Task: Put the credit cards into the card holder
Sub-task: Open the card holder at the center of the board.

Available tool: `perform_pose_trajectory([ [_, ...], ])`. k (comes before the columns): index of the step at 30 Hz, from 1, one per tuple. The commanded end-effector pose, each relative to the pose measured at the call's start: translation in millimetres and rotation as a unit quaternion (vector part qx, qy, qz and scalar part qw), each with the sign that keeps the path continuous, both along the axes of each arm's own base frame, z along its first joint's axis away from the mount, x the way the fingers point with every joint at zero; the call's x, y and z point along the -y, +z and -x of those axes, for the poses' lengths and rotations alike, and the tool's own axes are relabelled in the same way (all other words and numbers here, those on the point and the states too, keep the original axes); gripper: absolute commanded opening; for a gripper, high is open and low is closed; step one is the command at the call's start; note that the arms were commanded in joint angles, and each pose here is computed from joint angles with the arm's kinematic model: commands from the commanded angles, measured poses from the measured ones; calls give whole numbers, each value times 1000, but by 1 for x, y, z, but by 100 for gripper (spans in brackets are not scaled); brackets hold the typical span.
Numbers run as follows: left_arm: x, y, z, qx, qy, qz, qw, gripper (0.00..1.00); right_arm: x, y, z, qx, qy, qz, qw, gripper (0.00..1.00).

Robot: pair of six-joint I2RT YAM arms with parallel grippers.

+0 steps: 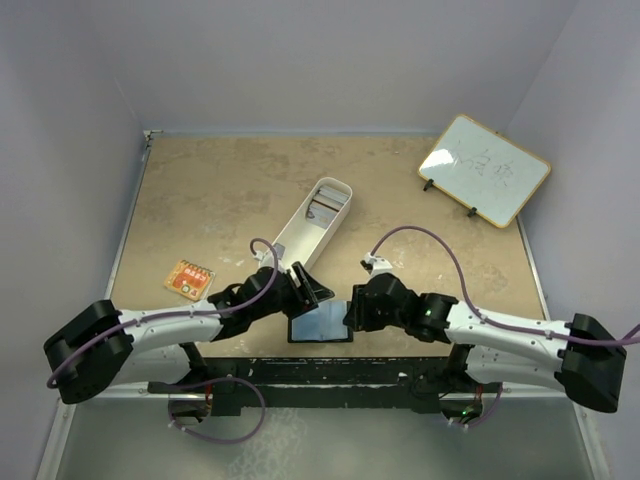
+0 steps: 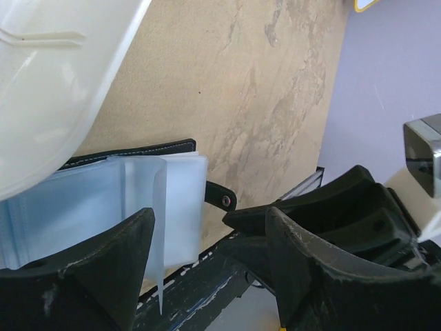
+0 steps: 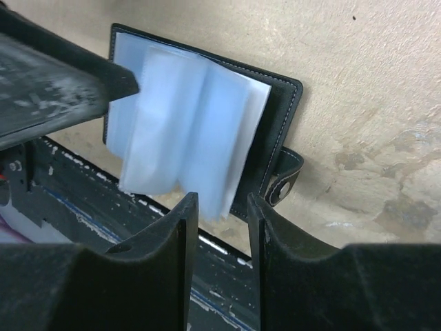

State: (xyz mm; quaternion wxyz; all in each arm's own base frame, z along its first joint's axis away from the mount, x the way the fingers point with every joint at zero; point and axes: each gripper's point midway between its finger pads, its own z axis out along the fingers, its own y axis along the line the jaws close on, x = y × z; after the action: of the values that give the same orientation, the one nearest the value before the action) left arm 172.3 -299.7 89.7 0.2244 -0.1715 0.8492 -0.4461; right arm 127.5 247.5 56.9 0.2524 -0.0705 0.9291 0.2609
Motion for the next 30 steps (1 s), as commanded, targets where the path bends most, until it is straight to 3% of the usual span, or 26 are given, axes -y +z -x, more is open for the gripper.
perform_pose_trajectory([
  [1, 21, 27, -5, 15, -11, 52, 998, 63, 3, 25, -4, 31, 9, -7, 999, 38],
  [10, 37, 29, -7, 12, -24, 62, 998, 63, -29, 52, 10, 21, 45, -120, 992, 39],
  [30, 50, 30, -17, 28, -29, 43, 998, 63, -46, 66, 6, 32, 46, -127, 990, 38],
])
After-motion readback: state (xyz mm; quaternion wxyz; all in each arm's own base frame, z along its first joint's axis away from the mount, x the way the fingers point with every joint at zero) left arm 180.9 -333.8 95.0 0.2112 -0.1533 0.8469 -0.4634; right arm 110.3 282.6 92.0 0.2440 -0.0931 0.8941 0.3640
